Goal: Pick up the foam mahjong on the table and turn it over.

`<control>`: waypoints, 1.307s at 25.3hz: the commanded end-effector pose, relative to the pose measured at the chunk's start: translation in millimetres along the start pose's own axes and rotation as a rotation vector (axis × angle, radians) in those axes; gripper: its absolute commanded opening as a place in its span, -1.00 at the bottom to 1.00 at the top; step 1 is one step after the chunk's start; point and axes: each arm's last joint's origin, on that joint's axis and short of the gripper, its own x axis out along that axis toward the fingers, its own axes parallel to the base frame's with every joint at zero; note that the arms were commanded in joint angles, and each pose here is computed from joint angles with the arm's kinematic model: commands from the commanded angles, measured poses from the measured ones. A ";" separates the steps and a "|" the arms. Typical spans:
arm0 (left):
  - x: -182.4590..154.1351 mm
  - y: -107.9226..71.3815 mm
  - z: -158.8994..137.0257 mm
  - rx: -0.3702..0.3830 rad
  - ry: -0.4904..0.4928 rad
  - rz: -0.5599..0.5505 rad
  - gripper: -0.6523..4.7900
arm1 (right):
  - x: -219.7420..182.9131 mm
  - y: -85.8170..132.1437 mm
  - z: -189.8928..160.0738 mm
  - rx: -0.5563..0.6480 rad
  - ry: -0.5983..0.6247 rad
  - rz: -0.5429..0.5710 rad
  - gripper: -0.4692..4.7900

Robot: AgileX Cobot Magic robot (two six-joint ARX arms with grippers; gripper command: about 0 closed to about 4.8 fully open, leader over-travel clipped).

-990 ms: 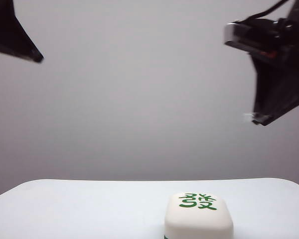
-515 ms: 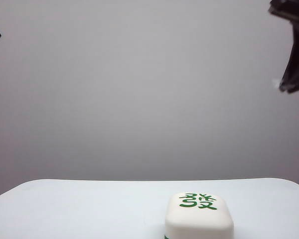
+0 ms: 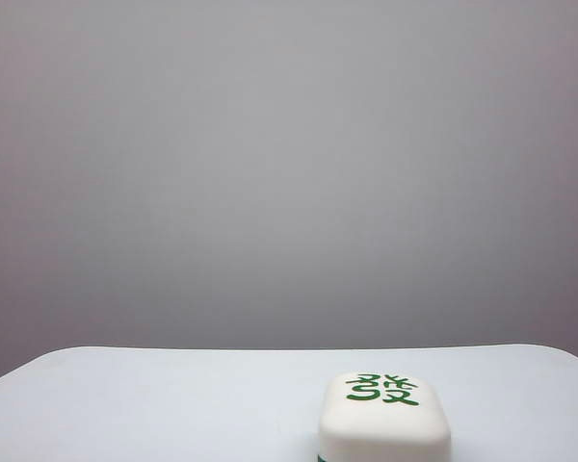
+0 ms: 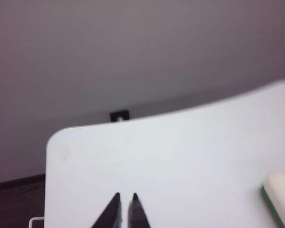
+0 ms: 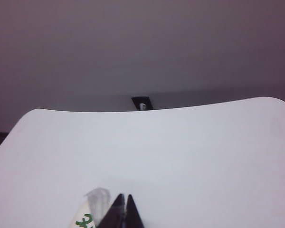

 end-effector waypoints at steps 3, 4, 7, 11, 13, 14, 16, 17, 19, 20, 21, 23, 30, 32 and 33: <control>1.5 2.1 -10.7 -0.056 -0.074 0.081 -0.67 | -7.4 -3.6 -15.2 0.002 -0.122 0.038 -0.83; 1.7 2.0 -13.1 -0.057 -0.078 0.080 -0.67 | -9.2 -4.3 -18.3 0.001 -0.138 0.041 -0.83; 4.3 1.7 -22.9 -0.065 -0.105 0.080 -0.67 | -16.5 -6.2 -25.7 -0.003 -0.194 0.035 -0.83; 6.8 1.1 -33.2 -0.070 -0.173 0.070 -0.67 | -23.9 -8.9 -34.5 -0.007 -0.270 0.018 -0.83; 7.0 0.9 -37.5 -0.067 -0.180 0.067 -0.67 | -24.7 -10.4 -40.0 -0.008 -0.286 0.021 -0.83; 7.2 0.9 -40.1 -0.067 -0.183 0.067 -0.67 | -24.6 -11.2 -42.7 -0.008 -0.289 0.021 -0.83; 8.3 0.7 -45.8 -0.069 -0.188 0.067 -0.67 | -23.6 -13.2 -49.2 -0.009 -0.293 0.023 -0.83; 8.8 0.7 -48.4 -0.069 -0.191 0.067 -0.67 | -22.8 -14.2 -52.2 -0.008 -0.293 0.023 -0.83; 9.9 0.5 -53.7 -0.072 -0.211 0.066 -0.67 | -20.7 -16.4 -59.0 -0.007 -0.291 0.022 -0.83; 10.1 0.3 -55.8 -0.073 -0.216 0.059 -0.67 | -19.9 -17.2 -61.5 -0.006 -0.290 0.022 -0.83; 10.4 0.1 -59.9 -0.075 -0.223 0.055 -0.67 | -17.6 -18.6 -65.3 -0.005 -0.286 0.022 -0.83; 11.5 0.0 -66.6 -0.075 -0.218 0.055 -0.73 | -14.6 -20.4 -70.1 -0.004 -0.275 0.018 -0.83; 17.5 1.2 -80.5 -0.078 -0.188 0.063 -0.78 | -6.6 -26.0 -84.8 0.000 -0.229 0.000 -0.83; 19.6 2.6 -84.0 -0.078 -0.194 0.043 -0.78 | -5.0 -27.7 -88.7 0.001 -0.210 -0.015 -0.83; 21.6 4.2 -87.1 -0.082 -0.211 0.022 -0.78 | -4.9 -28.2 -89.1 -0.010 -0.207 -0.026 -0.83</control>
